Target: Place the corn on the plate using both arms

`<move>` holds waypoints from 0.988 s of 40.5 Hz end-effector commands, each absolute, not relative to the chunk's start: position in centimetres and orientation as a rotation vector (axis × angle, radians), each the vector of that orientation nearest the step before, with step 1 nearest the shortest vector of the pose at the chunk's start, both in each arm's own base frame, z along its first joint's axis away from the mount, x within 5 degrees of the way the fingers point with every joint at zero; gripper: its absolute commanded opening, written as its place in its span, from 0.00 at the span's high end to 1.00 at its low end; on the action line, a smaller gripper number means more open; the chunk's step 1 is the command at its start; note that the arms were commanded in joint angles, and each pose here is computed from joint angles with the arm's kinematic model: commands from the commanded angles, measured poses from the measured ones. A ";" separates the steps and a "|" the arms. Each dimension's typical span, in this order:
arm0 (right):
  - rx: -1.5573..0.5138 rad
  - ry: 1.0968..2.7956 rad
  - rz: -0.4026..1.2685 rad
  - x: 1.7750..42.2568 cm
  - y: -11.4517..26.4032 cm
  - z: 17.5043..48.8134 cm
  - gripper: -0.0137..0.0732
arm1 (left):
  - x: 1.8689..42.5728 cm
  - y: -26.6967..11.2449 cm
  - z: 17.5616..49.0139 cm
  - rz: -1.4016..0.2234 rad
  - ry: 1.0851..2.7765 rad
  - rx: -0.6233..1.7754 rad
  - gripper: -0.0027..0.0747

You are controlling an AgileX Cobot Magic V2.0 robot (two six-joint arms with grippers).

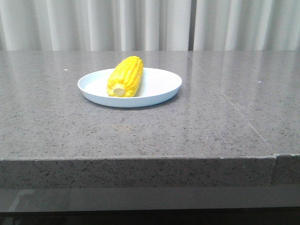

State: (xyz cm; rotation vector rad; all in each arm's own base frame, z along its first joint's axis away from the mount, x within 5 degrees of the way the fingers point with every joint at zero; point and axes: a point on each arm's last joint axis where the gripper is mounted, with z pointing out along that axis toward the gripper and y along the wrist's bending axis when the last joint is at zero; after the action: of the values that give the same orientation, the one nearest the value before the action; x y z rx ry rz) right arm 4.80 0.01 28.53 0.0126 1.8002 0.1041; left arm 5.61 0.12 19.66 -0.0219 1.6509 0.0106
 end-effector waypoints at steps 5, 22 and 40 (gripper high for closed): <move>-0.007 1.709 0.086 4.9 0.0 30.0 0.98 | 5.5 0.1 20.5 0.001 1.543 -0.026 0.99; -0.007 1.709 0.086 4.9 0.0 30.0 0.98 | 5.5 0.1 20.5 0.001 1.543 -0.026 0.99; 0.025 1.625 0.118 6.1 0.4 25.4 0.98 | 5.5 0.1 20.5 0.001 1.543 -0.026 0.99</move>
State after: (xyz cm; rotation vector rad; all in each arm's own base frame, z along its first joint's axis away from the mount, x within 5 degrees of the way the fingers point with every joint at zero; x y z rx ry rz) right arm 5.78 0.27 25.37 0.0250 1.7710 0.1141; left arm 5.61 0.12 19.67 -0.0219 1.6504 0.0106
